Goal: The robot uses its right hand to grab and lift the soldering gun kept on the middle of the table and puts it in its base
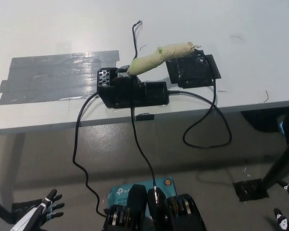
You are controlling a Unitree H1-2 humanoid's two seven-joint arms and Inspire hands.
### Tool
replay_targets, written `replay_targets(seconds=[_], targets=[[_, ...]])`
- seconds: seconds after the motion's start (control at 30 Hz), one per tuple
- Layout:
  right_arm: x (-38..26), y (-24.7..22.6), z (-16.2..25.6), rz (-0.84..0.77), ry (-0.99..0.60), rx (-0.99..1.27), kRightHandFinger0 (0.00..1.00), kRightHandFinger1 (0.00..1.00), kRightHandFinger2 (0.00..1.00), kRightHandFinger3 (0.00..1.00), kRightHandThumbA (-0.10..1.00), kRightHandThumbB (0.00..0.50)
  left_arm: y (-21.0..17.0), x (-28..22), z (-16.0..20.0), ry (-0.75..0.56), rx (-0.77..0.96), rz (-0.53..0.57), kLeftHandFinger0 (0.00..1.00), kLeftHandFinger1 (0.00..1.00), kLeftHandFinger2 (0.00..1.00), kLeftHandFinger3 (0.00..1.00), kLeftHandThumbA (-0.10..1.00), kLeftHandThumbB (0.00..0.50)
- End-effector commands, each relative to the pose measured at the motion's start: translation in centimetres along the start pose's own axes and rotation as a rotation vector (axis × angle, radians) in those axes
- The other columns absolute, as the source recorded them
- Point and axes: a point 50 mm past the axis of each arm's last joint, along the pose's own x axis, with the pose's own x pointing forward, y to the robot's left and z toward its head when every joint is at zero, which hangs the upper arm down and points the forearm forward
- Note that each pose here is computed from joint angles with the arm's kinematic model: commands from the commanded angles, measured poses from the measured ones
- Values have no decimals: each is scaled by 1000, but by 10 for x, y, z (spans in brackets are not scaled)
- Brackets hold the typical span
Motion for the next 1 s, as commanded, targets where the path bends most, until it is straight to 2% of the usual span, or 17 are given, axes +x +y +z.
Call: replay_targets(seconds=[0.0,0.03,0.1,0.13,0.17,0.27,0.37,0.4,0.53,0.57,0.7,0.73,0.77,0.8,0.9,0.93,0.97], targets=[[-4,-24,-8,-206,-196,397,1000,1000,1000,1000,258,280,17,-7,2,-12,-50,89,1000,916,1000,1000,1000,422],[-6,-24,-8,-207,-190,387,1000,1000,1000,1000,270,274,17,-8,4,-14,-32,95,1000,838,1000,1000,1000,405],[-8,-24,-10,-206,-177,380,1000,1000,1000,1000,280,273,18,-9,5,-18,-20,93,1000,815,1000,1000,1000,400],[-8,-24,-10,-201,-172,381,1000,1000,1000,1000,287,271,18,-9,5,-20,-18,92,1000,814,1000,1000,1000,400],[-8,-23,-12,-197,-157,410,1000,1000,1000,1000,219,270,19,-8,5,-19,-9,85,1000,865,1000,1000,1000,433],[-7,-23,-16,-193,-142,359,1000,1000,1000,1000,259,267,18,-10,2,-13,-30,84,1000,928,1000,1000,1000,415],[-4,-20,-18,-184,-127,375,1000,1000,1000,1000,224,288,19,-10,3,-13,-23,91,1000,883,1000,1000,1000,422],[-4,-20,-19,-159,-116,336,1000,1000,1000,1000,303,272,19,-10,3,-19,-17,89,1000,889,1000,1000,1000,414],[-7,-22,-19,-146,-108,311,1000,1000,1000,1000,318,277,19,-9,2,-10,-24,87,1000,885,1000,1000,1000,403],[-6,-22,-20,-147,-107,331,1000,1000,1000,1000,262,271,19,-9,2,-10,-31,89,1000,855,1000,1000,1000,404],[-7,-23,-22,-133,-89,336,1000,1000,1000,1000,248,260,16,-11,0,-16,-20,84,1000,846,1000,1000,1000,444],[-6,-23,-22,-128,-82,316,1000,1000,1000,1000,257,257,17,-10,-1,-11,-16,74,1000,950,1000,1000,1000,456],[-6,-23,-23,-126,-81,314,1000,1000,1000,1000,262,267,16,-11,-1,-10,-7,75,1000,958,1000,1000,1000,455],[-6,-23,-24,-125,-82,310,1000,1000,1000,1000,277,276,16,-11,-1,-6,-21,70,1000,985,1000,1000,1000,422],[-6,-21,-23,-111,-79,318,1000,1000,1000,1000,325,292,15,-11,-3,-1,-46,75,1000,940,1000,1000,1000,412],[-5,-21,-23,-108,-98,327,1000,1000,1000,1000,262,266,14,-11,-4,0,-46,80,1000,885,1000,1000,1000,401],[-6,-20,-23,-107,-100,322,1000,1000,1000,1000,267,270,14,-12,-4,2,-36,78,1000,876,1000,1000,1000,405]])
